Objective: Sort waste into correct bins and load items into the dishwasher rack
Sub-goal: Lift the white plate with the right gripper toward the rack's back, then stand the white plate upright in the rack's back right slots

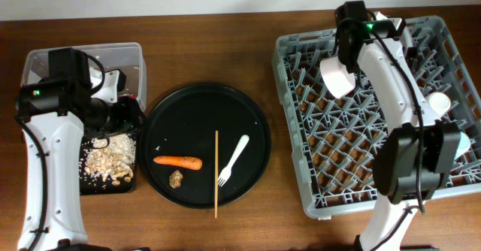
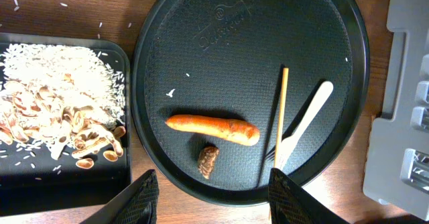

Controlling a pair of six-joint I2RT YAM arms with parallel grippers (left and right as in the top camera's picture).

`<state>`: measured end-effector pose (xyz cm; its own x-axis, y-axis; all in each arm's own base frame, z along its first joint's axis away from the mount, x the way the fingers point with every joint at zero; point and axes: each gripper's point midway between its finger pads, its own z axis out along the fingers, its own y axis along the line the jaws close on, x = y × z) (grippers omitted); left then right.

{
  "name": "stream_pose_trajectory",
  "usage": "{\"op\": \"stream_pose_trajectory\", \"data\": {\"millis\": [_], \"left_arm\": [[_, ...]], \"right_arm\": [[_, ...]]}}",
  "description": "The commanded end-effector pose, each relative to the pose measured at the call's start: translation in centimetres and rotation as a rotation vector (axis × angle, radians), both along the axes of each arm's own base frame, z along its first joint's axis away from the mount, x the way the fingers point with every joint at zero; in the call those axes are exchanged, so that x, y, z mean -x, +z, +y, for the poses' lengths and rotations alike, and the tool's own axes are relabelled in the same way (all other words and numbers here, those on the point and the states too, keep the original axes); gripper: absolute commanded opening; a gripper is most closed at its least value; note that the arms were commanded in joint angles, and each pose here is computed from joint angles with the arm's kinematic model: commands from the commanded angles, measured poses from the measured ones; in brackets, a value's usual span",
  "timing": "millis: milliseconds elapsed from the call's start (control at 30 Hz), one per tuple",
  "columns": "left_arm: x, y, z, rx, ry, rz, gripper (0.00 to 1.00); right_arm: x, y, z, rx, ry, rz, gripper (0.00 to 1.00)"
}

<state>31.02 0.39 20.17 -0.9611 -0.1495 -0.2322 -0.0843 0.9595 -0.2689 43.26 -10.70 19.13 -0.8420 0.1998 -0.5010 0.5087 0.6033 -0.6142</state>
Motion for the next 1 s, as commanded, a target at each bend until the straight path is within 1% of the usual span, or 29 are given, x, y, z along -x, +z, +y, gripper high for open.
{"op": "stream_pose_trajectory", "data": {"millis": [0,67,133,167,200,267,300,333,400,433,533,600,633,667,700,733,767,800,867,967], "left_arm": [[-0.1,0.6,0.0,0.009,0.001,-0.016,0.52],[-0.1,0.6,0.0,0.009,0.001,-0.016,0.52],[-0.1,0.6,0.0,0.009,0.001,-0.016,0.53],[-0.1,0.6,0.0,0.009,0.001,-0.016,0.53],[-0.1,0.6,0.0,0.009,0.001,-0.016,0.53],[-0.1,0.6,-0.1,0.011,0.001,-0.016,0.53],[-0.1,0.6,-0.2,0.016,0.0,-0.017,0.53],[-0.1,0.6,-0.2,0.016,0.0,-0.017,0.53],[-0.1,0.6,-0.2,0.016,0.0,-0.017,0.53],[-0.1,0.6,-0.2,0.016,0.0,-0.017,0.53],[-0.1,0.6,-0.2,0.016,0.0,-0.017,0.53],[-0.1,0.6,-0.2,0.016,0.0,-0.016,0.53],[-0.1,0.6,-0.2,0.016,0.0,-0.016,0.53],[-0.1,0.6,-0.2,0.016,0.0,-0.016,0.53],[-0.1,0.6,-0.2,0.016,0.0,-0.016,0.53],[-0.1,0.6,-0.2,0.016,0.0,-0.016,0.53],[-0.1,0.6,-0.2,0.016,0.0,-0.017,0.53],[-0.1,0.6,-0.2,0.016,0.0,-0.016,0.53],[-0.1,0.6,-0.2,0.016,0.0,-0.016,0.53],[-0.1,0.6,-0.1,0.016,0.0,-0.018,0.53]], "right_arm": [[1.4,5.1,0.1,-0.055,0.0,-0.136,0.99],[2.0,6.7,0.7,-0.106,0.016,-0.188,0.99],[2.8,8.1,1.7,-0.191,0.046,-0.234,0.99],[3.1,8.4,2.4,-0.238,0.064,-0.246,0.99],[3.7,8.6,3.7,-0.328,0.098,-0.251,0.99],[4.9,8.2,5.9,-0.462,0.167,-0.2,0.99],[6.0,7.2,7.7,-0.566,0.215,-0.127,0.99],[6.7,6.7,8.2,-0.595,0.219,-0.089,0.99],[7.5,6.0,8.3,-0.607,0.196,-0.049,0.99],[7.8,5.8,7.7,-0.586,0.179,-0.038,0.99],[7.6,6.7,4.0,-0.479,0.04,-0.13,0.99],[6.9,7.2,1.4,-0.474,-0.028,-0.215,0.99],[6.3,7.4,0.0,-0.498,-0.055,-0.269,0.94],[5.7,7.6,-0.9,-0.526,-0.058,-0.308,0.84],[4.8,7.8,-1.8,-0.576,-0.04,-0.358,0.59],[4.2,7.9,-2.3,-0.608,-0.025,-0.384,0.41],[3.5,8.2,-3.4,-0.65,-0.012,-0.433,0.14],[3.1,8.4,-4.4,-0.67,-0.019,-0.471,0.04],[2.5,8.5,-6.9,-0.699,-0.039,-0.54,0.04],[2.2,7.1,-10.0,-0.698,-0.093,-0.563,0.04]]}}
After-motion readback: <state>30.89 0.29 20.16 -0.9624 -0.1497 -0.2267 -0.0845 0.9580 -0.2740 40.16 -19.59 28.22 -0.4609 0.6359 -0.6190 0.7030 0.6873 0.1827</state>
